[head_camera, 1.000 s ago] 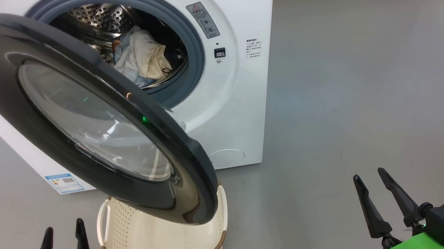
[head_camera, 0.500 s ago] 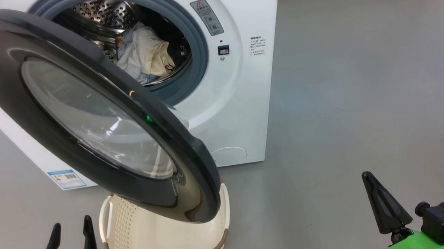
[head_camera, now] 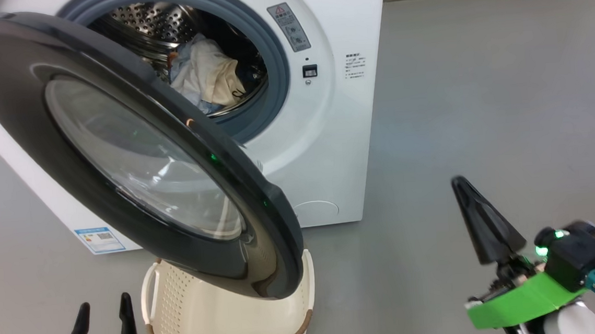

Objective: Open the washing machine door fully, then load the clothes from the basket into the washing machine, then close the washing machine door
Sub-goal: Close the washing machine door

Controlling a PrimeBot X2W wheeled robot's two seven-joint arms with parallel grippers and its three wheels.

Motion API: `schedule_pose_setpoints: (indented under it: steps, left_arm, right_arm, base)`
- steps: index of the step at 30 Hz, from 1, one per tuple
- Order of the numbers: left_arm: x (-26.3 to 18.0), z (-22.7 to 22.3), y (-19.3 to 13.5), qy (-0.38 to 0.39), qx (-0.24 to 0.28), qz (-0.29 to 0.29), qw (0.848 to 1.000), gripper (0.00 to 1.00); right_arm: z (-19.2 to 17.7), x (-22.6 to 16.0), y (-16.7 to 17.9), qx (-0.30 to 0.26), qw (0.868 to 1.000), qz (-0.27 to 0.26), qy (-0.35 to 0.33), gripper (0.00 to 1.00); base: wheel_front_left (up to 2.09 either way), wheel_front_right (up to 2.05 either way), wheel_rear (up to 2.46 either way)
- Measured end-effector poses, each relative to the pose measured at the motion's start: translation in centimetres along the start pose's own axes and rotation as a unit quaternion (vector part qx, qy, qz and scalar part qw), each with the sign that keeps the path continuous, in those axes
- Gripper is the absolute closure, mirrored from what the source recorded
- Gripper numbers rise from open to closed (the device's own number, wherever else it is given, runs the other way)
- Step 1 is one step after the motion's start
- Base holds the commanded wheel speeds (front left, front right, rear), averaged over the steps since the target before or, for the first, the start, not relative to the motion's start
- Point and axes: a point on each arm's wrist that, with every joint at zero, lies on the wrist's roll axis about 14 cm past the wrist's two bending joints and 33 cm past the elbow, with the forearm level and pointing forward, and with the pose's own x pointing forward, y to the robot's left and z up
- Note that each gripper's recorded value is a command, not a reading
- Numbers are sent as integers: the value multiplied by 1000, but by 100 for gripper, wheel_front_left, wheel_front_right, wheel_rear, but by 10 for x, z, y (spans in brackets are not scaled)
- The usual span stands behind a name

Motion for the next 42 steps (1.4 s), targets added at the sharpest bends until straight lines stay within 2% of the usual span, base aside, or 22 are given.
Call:
schedule_pose_setpoints:
  steps: [5,9,10,14,18,26,31,42]
  left_arm:
    - [-4,3,1,-4,-1,2,1000,0]
    - [-8,4,3,-7,-1,7,1000,0]
    - [-8,4,3,-7,-1,7,1000,0]
    - [-11,6,6,-10,-2,11,1000,0]
    - [-15,8,10,-13,-3,20,1000,0]
    - [-20,6,15,-10,-4,31,999,0]
    - [-21,3,17,-6,-4,35,999,0]
    - [-15,-4,18,5,-5,38,999,0]
  right_arm:
    - [32,22,40,6,996,66,-56,100]
    - [59,35,79,19,987,127,-100,100]
    - [59,35,79,19,987,127,-100,100]
    - [77,39,116,31,974,183,-128,100]
    - [79,36,152,59,962,234,-130,100]
    - [34,20,199,107,948,296,-50,100]
    - [-5,8,214,123,943,310,15,100]
    - [-51,7,200,139,946,279,84,100]
  base:
    - [0,0,0]
    - [0,0,0]
    - [0,0,0]
    - [0,0,0]
    - [0,0,0]
    - [0,0,0]
    - [0,0,0]
    - [0,0,0]
